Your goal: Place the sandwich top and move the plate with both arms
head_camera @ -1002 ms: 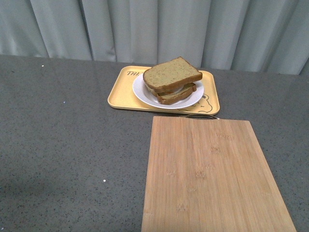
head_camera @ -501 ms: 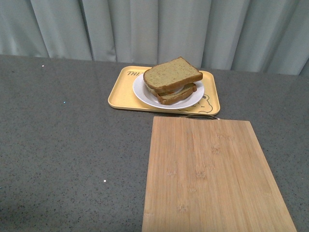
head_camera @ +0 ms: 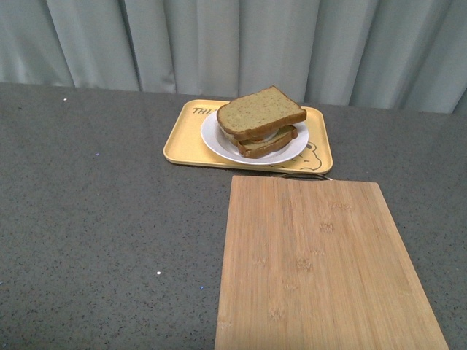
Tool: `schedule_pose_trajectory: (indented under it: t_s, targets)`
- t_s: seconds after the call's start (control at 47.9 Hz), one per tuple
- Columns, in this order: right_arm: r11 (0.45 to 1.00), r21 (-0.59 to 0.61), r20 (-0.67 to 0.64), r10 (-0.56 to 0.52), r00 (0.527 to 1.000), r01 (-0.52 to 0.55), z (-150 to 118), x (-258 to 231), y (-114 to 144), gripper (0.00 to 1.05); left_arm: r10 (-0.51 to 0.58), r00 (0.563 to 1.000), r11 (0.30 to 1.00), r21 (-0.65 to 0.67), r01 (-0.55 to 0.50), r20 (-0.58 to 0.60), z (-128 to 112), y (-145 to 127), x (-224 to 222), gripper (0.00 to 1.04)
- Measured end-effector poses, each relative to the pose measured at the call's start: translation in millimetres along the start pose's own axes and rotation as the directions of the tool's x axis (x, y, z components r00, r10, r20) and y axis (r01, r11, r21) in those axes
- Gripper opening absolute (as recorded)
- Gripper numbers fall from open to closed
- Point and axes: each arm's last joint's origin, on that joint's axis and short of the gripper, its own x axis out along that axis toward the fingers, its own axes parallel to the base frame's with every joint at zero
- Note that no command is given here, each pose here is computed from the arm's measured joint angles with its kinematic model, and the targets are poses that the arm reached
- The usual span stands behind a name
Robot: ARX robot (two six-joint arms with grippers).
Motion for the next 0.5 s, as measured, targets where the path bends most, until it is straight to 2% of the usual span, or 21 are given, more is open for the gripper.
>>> schedule_pose_trajectory:
  t_s: [0.501]
  targets:
    - [1.000, 0.000, 0.000, 0.000, 1.000, 0.000, 0.1, 0.0, 0.0, 0.95, 0.000, 1.000, 1.000, 0.000, 0.000, 0.010, 2.7, 0.0, -14.7, 0.04]
